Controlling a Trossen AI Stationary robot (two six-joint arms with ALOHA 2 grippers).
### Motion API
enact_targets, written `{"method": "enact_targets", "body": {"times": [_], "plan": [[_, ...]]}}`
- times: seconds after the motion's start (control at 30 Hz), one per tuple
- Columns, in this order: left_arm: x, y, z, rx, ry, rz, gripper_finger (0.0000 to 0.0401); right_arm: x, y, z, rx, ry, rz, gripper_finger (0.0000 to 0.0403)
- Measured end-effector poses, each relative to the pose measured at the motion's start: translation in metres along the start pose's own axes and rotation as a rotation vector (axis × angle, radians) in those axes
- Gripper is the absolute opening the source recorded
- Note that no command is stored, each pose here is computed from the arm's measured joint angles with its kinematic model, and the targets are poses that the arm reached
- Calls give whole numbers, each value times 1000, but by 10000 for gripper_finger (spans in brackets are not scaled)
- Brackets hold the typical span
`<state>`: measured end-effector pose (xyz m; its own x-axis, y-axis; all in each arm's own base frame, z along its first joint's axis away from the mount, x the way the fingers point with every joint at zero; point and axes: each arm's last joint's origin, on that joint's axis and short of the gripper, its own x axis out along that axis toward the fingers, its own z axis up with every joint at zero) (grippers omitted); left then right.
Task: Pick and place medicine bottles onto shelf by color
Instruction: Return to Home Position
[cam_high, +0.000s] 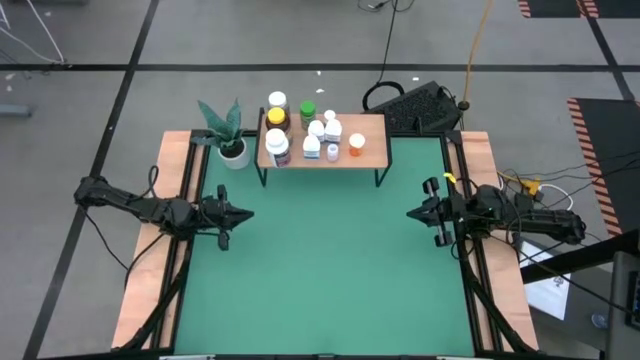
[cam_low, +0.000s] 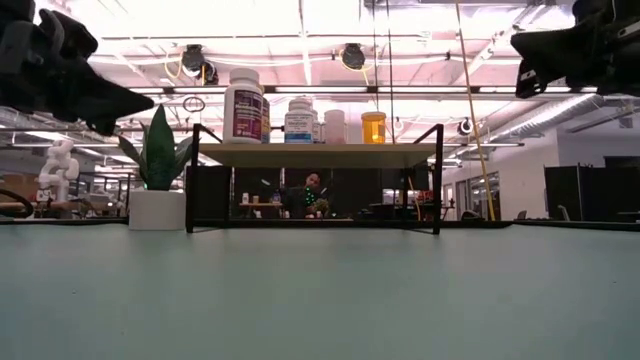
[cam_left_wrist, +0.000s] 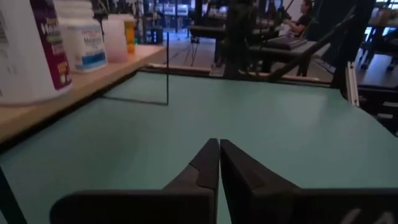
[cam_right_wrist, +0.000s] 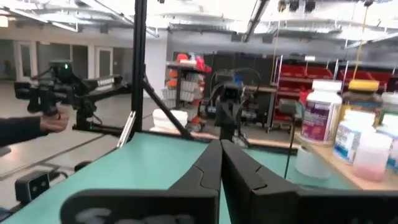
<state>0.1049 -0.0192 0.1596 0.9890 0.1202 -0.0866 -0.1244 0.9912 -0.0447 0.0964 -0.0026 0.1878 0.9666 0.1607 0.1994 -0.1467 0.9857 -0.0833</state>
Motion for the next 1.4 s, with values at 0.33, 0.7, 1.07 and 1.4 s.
{"method": "enact_targets", "body": {"times": [0.33,0.7,1.07,1.4], "plan": [[0,0,1,26,-6,1,6,0,-3,-2,-12,24,-107,0],[0,0,0,27,-1,3,31,0,-3,-2,-11,25,-106,0],[0,0,0,25,-1,3,35,0,-3,-2,-11,25,-106,0],[0,0,0,25,-1,3,35,0,-3,-2,-11,25,-106,0]]}}
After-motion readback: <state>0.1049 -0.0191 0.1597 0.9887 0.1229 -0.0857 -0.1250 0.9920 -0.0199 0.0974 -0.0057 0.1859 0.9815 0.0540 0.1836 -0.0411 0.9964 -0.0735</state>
